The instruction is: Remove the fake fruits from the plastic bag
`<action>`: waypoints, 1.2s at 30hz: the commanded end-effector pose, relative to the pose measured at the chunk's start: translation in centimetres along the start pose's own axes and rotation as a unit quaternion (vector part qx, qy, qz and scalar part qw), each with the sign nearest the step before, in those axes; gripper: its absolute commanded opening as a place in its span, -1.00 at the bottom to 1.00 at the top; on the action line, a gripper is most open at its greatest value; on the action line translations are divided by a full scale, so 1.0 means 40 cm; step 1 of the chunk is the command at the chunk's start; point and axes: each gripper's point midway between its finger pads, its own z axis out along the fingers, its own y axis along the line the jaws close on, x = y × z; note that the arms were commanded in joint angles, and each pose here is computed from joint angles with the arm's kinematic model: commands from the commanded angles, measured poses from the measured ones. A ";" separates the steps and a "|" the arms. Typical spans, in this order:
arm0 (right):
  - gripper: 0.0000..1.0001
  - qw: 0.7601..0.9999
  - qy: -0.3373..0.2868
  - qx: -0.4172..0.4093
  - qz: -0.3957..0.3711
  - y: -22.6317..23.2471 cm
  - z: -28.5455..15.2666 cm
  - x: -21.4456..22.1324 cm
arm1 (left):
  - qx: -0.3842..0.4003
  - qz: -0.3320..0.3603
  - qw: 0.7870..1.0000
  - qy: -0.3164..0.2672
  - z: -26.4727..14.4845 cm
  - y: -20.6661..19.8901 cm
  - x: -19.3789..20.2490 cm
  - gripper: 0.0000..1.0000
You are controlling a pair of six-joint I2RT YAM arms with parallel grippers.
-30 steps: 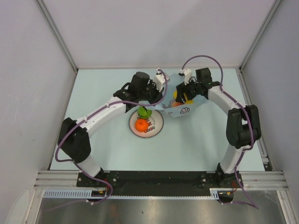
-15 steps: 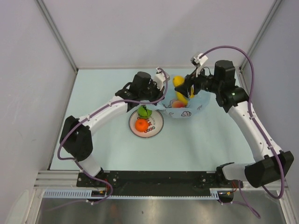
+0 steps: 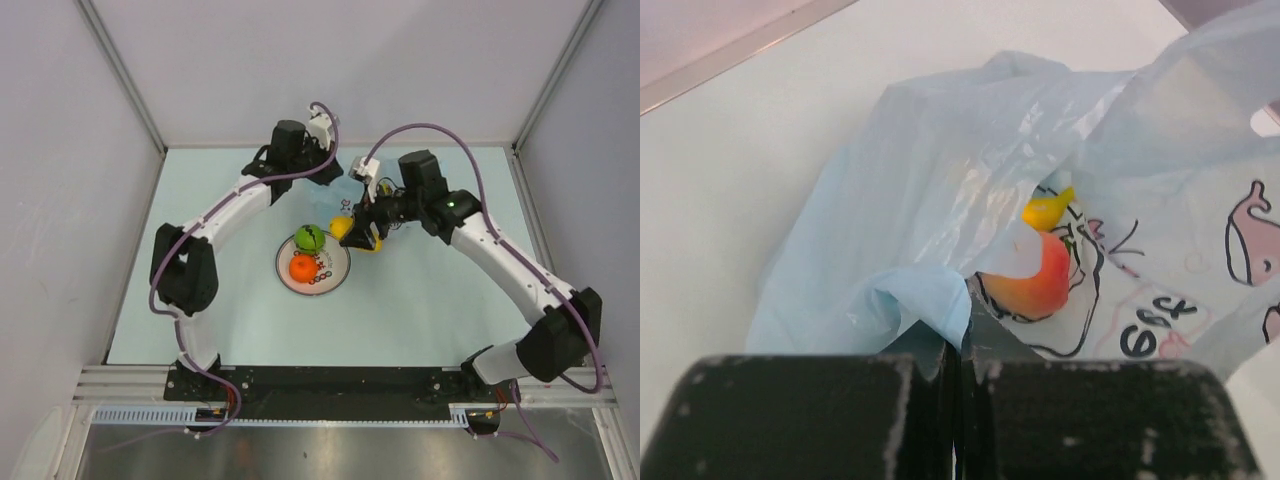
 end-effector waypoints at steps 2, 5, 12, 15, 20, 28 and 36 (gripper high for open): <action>-0.59 0.994 0.023 -0.027 0.100 -0.006 0.118 0.061 | 0.056 -0.021 0.997 -0.039 0.036 -0.031 -0.092 -0.99; -0.53 0.988 0.035 -0.004 0.147 -0.051 0.187 0.101 | 0.064 -0.030 0.996 -0.052 0.032 -0.042 -0.119 -0.99; -0.60 0.943 0.043 0.098 0.316 -0.224 0.235 0.205 | 0.040 0.001 0.997 -0.073 0.004 -0.063 -0.145 -1.00; -0.60 0.920 0.050 0.111 0.372 -0.260 0.251 0.251 | 0.040 0.000 0.996 -0.074 -0.003 -0.070 -0.146 -0.99; -0.55 0.886 0.055 0.137 0.439 -0.307 0.274 0.312 | 0.045 -0.002 0.996 -0.074 -0.017 -0.085 -0.147 -0.99; -0.48 0.874 0.062 0.127 0.465 -0.310 0.313 0.345 | 0.050 -0.006 0.996 -0.072 -0.019 -0.089 -0.139 -0.99; -0.23 0.860 0.073 0.133 0.487 -0.326 0.343 0.390 | 0.049 -0.003 0.996 -0.075 -0.015 -0.088 -0.150 -0.99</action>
